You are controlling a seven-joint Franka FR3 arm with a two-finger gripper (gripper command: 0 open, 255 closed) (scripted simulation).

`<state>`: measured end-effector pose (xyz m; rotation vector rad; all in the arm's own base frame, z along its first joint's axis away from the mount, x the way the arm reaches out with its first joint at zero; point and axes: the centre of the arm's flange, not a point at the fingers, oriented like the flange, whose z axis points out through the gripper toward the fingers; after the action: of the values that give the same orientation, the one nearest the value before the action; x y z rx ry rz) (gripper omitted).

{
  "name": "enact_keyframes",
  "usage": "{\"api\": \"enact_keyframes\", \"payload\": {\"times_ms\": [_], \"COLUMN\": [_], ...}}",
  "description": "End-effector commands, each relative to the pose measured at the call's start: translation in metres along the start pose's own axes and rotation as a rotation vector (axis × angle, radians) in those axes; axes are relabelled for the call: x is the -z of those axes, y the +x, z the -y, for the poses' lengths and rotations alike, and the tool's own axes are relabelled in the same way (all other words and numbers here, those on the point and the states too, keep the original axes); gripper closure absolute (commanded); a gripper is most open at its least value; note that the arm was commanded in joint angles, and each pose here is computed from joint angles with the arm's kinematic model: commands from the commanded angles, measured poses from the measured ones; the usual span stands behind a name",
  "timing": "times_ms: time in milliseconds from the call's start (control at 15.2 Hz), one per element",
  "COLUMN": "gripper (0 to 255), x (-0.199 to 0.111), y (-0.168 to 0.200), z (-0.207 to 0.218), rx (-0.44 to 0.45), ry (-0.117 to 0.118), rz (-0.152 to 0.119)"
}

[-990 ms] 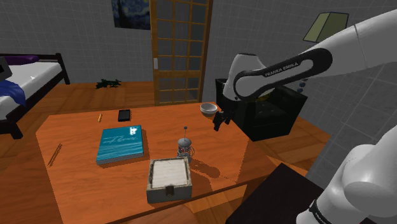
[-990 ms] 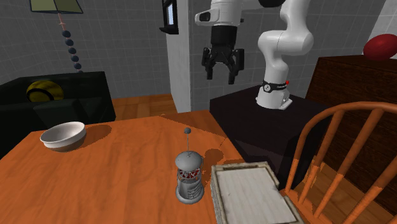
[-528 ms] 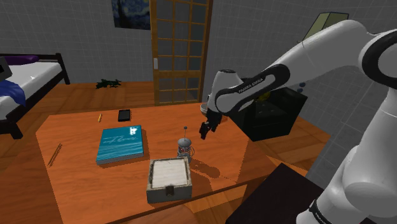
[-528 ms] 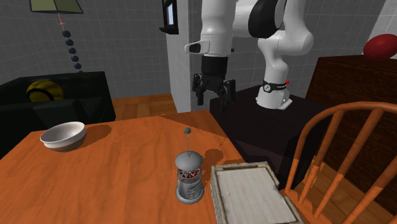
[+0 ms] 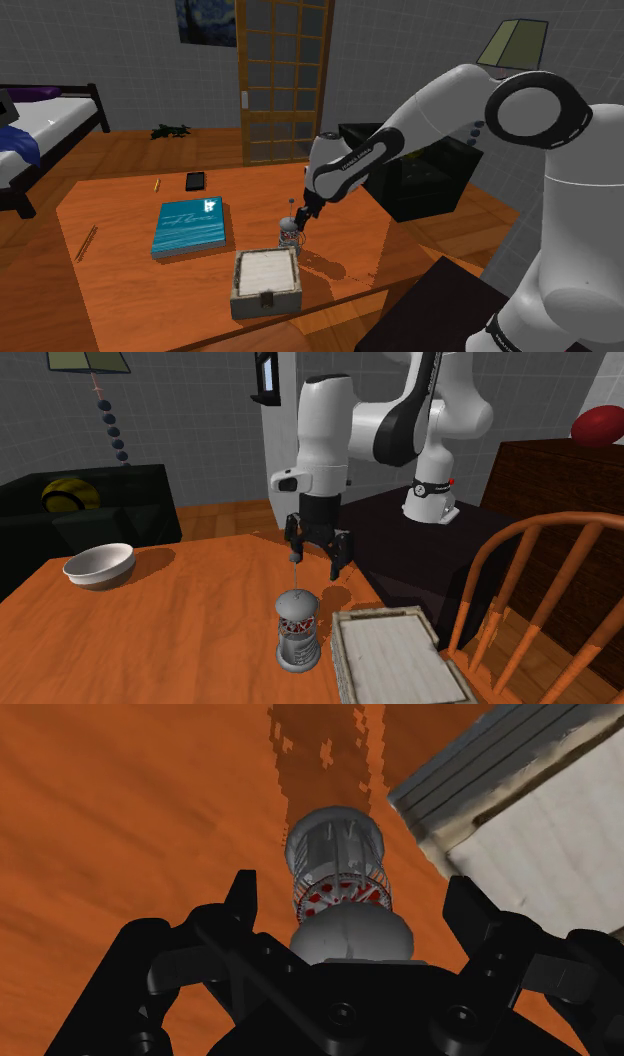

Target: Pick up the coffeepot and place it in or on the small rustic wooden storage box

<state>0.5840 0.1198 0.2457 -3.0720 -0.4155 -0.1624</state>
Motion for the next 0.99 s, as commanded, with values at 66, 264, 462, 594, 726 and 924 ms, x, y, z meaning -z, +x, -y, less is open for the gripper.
{"api": "enact_keyframes", "payload": {"times_ms": [66, 264, 462, 594, 726, 924], "gripper": [0, 0, 0, 0, 0, 0], "x": [-0.023, -0.039, -0.055, -0.058, -0.058, -0.058], "y": [0.014, 0.014, 0.014, 0.014, 0.014, 0.014], "z": [0.007, 0.007, 0.007, 0.007, 0.007, 0.007], "rx": [0.017, 0.017, 0.017, 0.017, 0.017, 0.017], "ry": [-0.002, -0.002, -0.002, -0.002, -0.002, -0.002], "rz": [0.000, 0.000, 0.000, 0.000, 0.000, 0.000]}}
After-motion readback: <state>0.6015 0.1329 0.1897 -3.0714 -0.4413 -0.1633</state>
